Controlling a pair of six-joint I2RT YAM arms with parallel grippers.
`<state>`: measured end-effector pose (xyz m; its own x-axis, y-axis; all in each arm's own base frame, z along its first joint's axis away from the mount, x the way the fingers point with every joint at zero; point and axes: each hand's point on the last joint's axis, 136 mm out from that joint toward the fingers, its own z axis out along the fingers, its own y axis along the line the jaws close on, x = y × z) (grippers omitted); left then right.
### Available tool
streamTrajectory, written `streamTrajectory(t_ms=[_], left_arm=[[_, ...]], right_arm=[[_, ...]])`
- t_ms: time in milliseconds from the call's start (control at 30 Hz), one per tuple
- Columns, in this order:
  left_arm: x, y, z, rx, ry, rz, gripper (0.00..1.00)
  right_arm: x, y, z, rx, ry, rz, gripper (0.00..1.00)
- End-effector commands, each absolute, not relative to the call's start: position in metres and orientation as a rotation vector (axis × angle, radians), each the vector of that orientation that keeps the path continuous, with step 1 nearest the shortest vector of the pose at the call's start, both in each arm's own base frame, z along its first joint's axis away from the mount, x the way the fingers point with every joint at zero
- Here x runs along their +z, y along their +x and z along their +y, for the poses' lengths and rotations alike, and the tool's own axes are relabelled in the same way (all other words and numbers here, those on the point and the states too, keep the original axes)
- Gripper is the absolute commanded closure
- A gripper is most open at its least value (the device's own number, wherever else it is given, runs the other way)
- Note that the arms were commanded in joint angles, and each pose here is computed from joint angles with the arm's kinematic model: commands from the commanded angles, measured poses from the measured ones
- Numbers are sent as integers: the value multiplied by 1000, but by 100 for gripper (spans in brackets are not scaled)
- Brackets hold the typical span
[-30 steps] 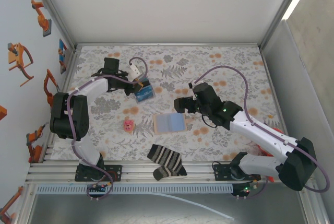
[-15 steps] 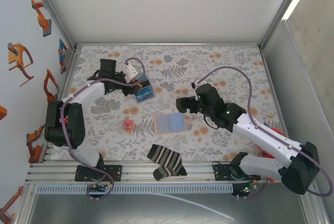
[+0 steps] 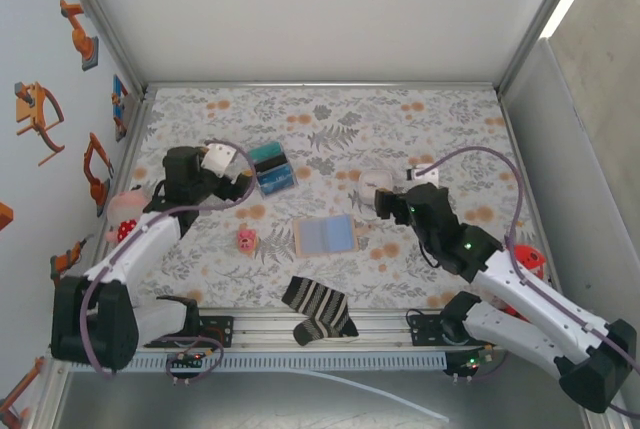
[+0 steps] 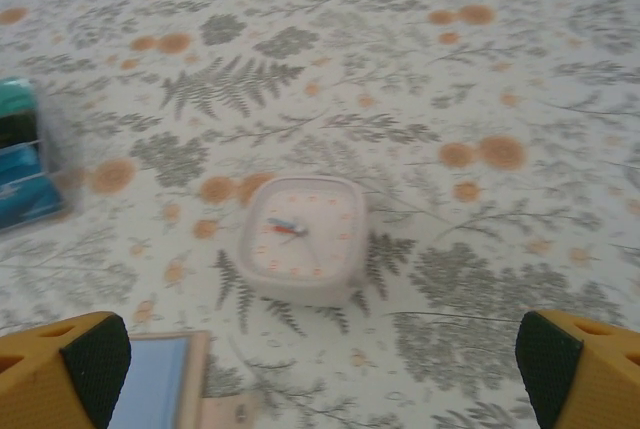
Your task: Take the credit cards out of the card holder
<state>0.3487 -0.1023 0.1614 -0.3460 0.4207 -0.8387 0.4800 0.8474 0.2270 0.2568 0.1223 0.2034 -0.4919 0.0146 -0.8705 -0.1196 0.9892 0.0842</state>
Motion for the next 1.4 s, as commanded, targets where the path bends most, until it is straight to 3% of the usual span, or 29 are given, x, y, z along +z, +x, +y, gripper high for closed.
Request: streamTrajectory(t_ms=[0, 400, 900, 1367], left_arm=[[182, 354, -63, 83, 390, 1923, 3], [153, 337, 3, 230, 12, 1881, 3], [112, 365, 0, 200, 70, 1929, 3], [148, 347, -10, 123, 87, 1788, 3]], right_arm=[[208, 261, 84, -30, -9, 2003, 1], [190, 290, 35, -231, 110, 1968, 1], [175, 315, -2, -380, 210, 1835, 1], [170, 321, -16, -367, 236, 1842, 1]])
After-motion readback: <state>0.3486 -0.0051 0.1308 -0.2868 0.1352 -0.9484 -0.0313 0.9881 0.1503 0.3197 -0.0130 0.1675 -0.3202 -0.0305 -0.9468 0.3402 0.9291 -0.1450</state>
